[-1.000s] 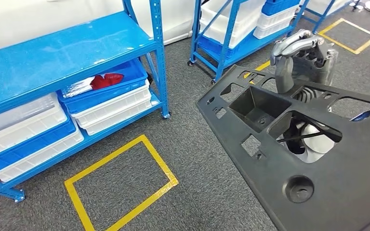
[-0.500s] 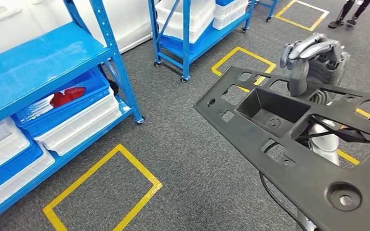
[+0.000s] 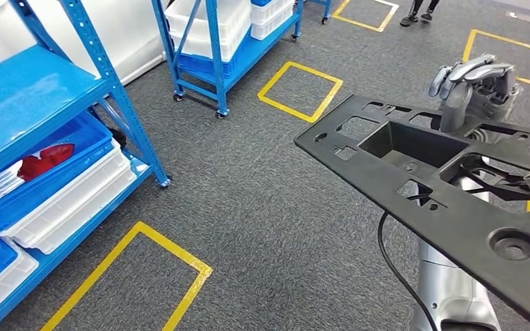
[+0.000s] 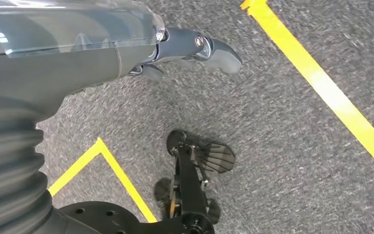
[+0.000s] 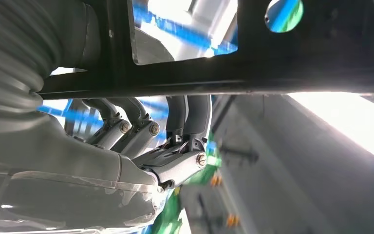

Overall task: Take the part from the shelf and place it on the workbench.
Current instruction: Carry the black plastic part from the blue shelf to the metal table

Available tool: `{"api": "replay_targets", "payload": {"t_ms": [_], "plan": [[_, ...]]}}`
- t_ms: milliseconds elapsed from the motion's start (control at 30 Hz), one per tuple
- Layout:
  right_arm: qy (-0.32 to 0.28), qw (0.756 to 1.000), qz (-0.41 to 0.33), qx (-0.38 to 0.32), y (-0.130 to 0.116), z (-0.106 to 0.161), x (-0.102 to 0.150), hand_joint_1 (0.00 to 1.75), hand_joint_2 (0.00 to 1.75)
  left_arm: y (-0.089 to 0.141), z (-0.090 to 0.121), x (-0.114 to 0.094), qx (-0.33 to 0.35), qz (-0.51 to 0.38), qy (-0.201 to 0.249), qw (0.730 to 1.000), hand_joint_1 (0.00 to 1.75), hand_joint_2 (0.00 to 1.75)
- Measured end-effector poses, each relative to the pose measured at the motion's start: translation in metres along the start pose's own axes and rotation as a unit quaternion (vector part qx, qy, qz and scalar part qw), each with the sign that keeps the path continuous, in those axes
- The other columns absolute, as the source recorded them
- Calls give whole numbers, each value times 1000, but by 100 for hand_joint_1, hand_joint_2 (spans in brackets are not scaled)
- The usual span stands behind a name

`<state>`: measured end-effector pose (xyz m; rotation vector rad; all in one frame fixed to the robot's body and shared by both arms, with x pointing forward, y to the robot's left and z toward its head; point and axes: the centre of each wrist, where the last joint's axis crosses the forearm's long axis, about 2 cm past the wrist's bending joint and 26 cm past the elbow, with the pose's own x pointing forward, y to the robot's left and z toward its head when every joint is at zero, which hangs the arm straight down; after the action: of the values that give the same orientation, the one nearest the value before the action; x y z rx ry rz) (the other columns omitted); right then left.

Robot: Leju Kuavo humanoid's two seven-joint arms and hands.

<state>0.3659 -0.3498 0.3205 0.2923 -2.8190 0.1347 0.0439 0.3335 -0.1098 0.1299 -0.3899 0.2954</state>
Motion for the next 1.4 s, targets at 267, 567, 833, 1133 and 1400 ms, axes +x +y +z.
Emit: {"api": "replay_targets", "payload": {"t_ms": [267,567,833,1133,1400], "plan": [[-10,997,-12,-71,12,3,-11,175,175,10,-1,4,8,-1,-16,1000,0,175],[14,993,51,-109,-4,19,-6,175,175,28,-2,8,22,-18,-22,999,0,175],[21,984,146,-103,31,38,21,175,175,35,-5,18,28,-21,-38,999,0,175],[-9,984,133,-117,61,32,33,175,175,31,-4,15,20,-29,-25,999,0,175],[-30,986,141,-81,82,18,41,175,175,15,-4,14,3,-24,-25,999,0,175]]}}
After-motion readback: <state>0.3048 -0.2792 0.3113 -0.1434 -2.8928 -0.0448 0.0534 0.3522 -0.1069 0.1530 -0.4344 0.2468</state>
